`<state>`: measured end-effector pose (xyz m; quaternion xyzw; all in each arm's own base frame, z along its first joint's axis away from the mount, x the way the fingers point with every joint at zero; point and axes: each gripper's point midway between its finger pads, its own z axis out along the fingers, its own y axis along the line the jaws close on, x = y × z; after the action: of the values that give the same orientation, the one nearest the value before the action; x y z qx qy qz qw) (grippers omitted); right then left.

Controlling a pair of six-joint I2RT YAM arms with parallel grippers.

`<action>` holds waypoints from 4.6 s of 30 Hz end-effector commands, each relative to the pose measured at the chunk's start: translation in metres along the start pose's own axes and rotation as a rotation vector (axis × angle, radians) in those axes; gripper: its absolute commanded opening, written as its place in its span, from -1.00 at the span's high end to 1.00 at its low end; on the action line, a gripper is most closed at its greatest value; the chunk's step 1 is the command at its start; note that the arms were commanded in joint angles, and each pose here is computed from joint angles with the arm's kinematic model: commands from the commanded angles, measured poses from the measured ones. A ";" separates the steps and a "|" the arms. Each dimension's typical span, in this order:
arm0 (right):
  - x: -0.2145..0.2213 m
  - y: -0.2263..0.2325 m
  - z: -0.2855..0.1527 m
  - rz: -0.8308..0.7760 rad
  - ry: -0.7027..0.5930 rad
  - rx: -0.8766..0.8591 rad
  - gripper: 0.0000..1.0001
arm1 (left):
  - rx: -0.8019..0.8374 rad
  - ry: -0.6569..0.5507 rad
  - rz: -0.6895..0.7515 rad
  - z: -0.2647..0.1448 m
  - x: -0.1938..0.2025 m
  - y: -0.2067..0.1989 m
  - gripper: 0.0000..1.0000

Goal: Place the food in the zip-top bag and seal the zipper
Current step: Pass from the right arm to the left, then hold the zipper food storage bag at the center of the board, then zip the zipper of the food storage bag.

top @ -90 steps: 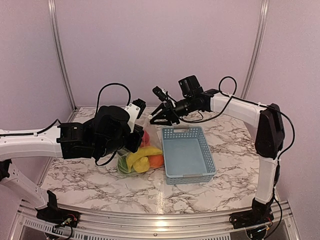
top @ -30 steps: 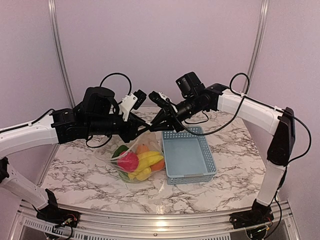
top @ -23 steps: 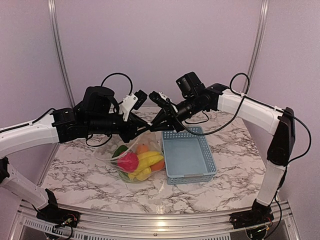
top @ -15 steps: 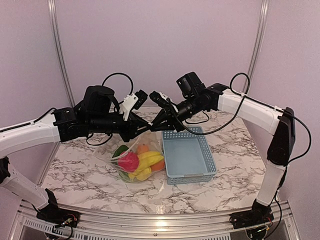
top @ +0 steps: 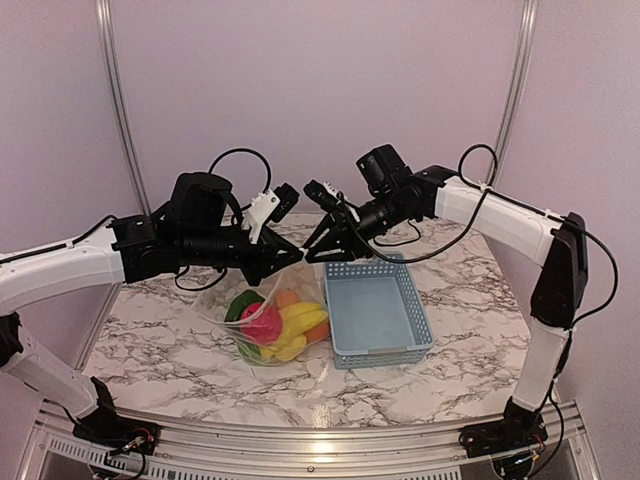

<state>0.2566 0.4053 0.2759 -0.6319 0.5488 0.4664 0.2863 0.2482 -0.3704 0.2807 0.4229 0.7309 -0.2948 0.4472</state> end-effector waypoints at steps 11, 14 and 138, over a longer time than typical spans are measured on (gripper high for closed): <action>-0.001 -0.007 -0.003 0.001 -0.016 -0.007 0.51 | 0.005 -0.036 -0.004 -0.001 -0.007 0.002 1.00; 0.003 -0.004 0.001 0.000 -0.002 -0.017 0.37 | 0.003 -0.037 -0.006 -0.001 -0.007 0.002 1.00; 0.035 -0.093 -0.109 0.082 -0.161 0.250 1.00 | -0.293 0.259 -0.116 -0.088 0.125 0.047 1.00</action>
<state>0.3432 0.3316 0.2657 -0.5409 0.5918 0.4844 0.3502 0.2316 -0.2593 0.2266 0.3455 0.8145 -0.1957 0.4230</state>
